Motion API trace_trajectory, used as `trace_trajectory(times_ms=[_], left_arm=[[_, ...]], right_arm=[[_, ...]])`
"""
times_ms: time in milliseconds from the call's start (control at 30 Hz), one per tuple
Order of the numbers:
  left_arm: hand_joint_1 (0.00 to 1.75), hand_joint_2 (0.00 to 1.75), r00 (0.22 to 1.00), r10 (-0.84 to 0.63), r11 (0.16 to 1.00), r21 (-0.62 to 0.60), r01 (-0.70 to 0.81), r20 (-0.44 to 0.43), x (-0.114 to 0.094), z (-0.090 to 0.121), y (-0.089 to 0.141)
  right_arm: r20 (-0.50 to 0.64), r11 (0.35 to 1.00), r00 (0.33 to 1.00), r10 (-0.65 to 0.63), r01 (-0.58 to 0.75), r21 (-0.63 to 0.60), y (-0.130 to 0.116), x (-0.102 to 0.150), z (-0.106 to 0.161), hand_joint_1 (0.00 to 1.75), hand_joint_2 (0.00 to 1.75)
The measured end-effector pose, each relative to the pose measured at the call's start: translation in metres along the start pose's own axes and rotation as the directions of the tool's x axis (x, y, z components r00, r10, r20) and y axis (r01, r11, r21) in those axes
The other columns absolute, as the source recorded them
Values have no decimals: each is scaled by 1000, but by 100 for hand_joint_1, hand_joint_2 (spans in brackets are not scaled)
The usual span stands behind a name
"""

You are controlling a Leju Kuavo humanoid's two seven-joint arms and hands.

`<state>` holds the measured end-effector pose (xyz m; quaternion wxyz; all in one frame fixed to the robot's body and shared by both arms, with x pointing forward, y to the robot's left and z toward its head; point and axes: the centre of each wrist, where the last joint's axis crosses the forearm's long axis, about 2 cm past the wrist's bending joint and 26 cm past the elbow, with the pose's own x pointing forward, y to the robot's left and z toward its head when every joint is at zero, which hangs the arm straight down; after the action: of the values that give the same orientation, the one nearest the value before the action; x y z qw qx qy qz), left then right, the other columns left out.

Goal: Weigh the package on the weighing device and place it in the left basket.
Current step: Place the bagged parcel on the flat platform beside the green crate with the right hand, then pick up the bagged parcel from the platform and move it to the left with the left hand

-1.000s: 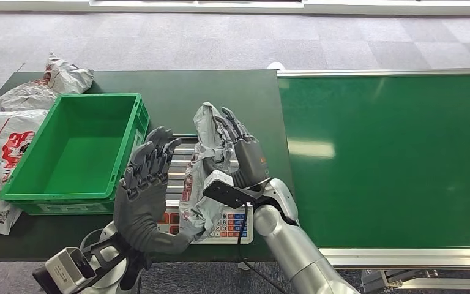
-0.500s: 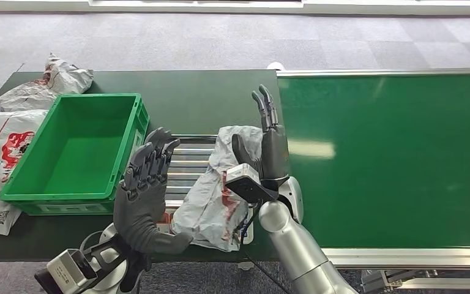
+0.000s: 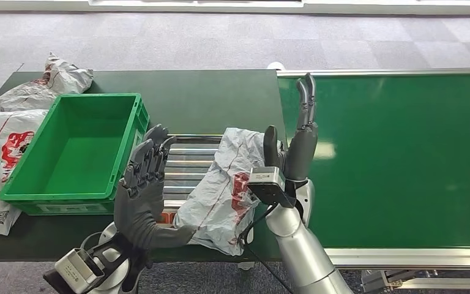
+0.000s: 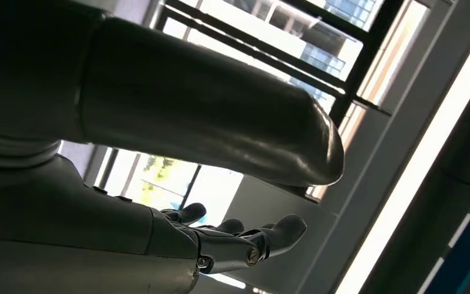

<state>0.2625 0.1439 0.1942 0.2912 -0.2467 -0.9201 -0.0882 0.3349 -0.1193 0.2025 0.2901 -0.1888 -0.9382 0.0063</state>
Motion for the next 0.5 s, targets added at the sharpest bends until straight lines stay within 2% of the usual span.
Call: trace_trajectory(times_ms=[100, 267, 367, 500], left_arm=[[0, 175, 993, -93, 996, -14, 92, -71, -11, 7, 2], [0, 175, 903, -315, 948, -61, 312, -291, -39, 25, 18], [0, 175, 835, -384, 919, -77, 386, -395, -55, 32, 31], [0, 175, 775, -423, 899, -110, 424, -469, -67, 35, 39]], right_arm=[[109, 997, 994, 29, -20, -77, -15, 21, -14, 0, 175], [306, 966, 947, 92, -11, -257, -50, 72, -45, 0, 175], [398, 939, 909, 122, 24, -343, -70, 99, -59, 0, 175], [458, 913, 878, 141, 64, -403, -87, 119, -66, 0, 175]])
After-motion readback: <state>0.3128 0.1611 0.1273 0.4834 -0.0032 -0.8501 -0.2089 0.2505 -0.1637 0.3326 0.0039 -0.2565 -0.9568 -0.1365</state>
